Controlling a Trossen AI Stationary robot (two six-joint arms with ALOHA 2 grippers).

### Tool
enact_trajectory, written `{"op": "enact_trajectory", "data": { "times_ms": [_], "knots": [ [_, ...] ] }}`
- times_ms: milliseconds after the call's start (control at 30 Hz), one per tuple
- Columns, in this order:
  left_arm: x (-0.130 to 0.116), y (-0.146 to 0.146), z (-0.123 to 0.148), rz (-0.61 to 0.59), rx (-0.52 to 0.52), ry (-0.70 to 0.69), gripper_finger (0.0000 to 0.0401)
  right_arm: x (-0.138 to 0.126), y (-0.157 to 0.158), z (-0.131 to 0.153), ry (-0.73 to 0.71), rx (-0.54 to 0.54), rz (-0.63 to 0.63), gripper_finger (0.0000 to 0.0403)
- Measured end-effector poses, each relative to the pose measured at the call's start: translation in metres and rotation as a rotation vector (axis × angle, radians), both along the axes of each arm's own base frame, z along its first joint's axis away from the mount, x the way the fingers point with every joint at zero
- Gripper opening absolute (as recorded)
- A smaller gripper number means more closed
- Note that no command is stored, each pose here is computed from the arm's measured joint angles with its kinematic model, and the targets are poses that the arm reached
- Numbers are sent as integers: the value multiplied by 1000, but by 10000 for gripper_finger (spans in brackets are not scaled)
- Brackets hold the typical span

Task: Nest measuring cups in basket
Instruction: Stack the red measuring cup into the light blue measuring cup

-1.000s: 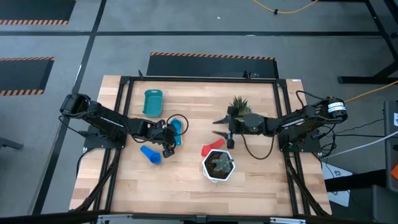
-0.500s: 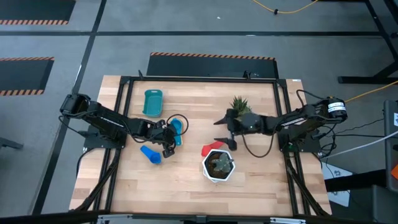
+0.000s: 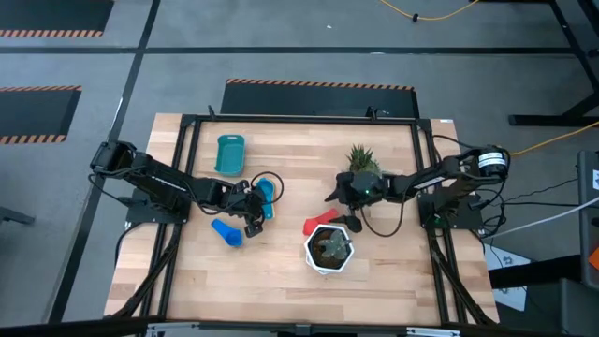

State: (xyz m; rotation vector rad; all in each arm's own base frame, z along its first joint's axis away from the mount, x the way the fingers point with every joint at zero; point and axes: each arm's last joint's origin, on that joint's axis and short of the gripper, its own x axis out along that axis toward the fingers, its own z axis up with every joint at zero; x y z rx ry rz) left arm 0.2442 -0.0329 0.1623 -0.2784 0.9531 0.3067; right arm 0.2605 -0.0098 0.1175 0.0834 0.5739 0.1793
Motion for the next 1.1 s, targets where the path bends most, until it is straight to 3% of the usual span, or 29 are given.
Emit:
{"op": "enact_trajectory", "data": {
  "times_ms": [233, 667, 900, 1100],
  "knots": [
    [0, 0, 0, 0, 0, 0, 82, 0, 0, 0, -18, -85, 54, 365],
    [0, 0, 0, 0, 0, 0, 82, -1, 6, -2, 5, -90, 84, 365],
    [0, 0, 0, 0, 0, 0, 82, -5, 8, -7, 37, -193, 159, 365],
    [0, 0, 0, 0, 0, 0, 82, -4, 5, -9, 54, -282, 99, 365]
  ]
}}
